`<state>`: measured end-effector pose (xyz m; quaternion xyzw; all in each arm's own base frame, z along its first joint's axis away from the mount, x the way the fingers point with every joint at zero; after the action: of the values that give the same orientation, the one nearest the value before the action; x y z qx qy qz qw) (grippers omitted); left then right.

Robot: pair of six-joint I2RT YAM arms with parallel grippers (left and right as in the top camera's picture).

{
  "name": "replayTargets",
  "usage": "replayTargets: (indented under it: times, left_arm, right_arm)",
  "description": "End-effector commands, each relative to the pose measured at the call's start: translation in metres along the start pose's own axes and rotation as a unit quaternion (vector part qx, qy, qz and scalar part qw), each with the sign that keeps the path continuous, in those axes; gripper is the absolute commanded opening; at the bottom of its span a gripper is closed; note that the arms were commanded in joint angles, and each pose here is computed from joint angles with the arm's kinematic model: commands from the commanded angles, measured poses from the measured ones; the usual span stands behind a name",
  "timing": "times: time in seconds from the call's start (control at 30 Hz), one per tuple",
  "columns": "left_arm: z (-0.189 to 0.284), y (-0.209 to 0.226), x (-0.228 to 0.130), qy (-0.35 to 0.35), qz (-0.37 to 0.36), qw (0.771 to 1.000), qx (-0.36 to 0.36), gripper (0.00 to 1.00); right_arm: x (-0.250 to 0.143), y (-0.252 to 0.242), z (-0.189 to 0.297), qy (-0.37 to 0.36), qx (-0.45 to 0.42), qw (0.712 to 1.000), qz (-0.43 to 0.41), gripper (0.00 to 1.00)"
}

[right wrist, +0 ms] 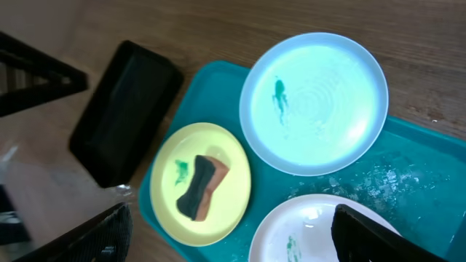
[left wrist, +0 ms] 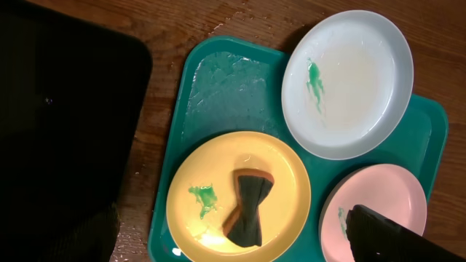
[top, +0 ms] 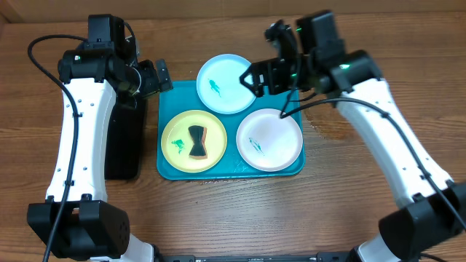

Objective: Clean dirty plates on tray and stack at the side
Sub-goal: 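Move the right gripper to the yellow plate's rim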

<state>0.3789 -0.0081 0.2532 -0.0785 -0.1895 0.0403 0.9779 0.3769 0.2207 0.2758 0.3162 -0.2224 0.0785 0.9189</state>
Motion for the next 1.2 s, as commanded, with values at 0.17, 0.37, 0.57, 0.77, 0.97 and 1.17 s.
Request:
replayTargets:
  times: [0.17,0.37,0.57,0.77,0.97,1.17]
  left_arm:
    - [-0.002,0.0,0.001,0.001,-0.004,1.0,0.001,1.0]
    - [-0.002,0.0,0.001,0.001,-0.004,1.0,0.001,1.0]
    - [-0.002,0.0,0.001,0.001,-0.004,1.0,0.001,1.0]
    - [-0.002,0.0,0.001,0.001,-0.004,1.0,0.001,1.0]
    - [-0.002,0.0,0.002,-0.001,-0.004,1.0,0.001,1.0]
    - [-0.002,-0.005,0.002,0.001,0.024,1.0,-0.017,1.0]
  right_arm:
    - [0.003,0.001,-0.015,-0.055,-0.13,0.99,-0.013,0.89]
    - [-0.005,0.013,-0.027,-0.046,-0.123,0.991,-0.001,0.87]
    - [-0.009,0.005,-0.046,-0.028,-0.131,0.991,-0.008,0.85]
    - [-0.02,-0.006,-0.065,0.004,-0.14,0.99,-0.036,0.78]
    - [-0.029,-0.012,-0.083,0.034,-0.136,0.989,-0.042,0.58]
    - [-0.05,-0.02,-0.121,0.081,-0.143,0.986,-0.041,0.5]
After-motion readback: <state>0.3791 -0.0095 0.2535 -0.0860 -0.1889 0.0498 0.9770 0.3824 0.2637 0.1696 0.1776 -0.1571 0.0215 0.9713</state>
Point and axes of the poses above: each gripper's point midway between its finger pads, its own z axis back along the fingers, its own y axis along the line the jaws close on, x = y × z, the point moved 5 cm from there along z, back along the fingers, and after that the axes turned 13 degrees about -z, right-handed, at the moved point
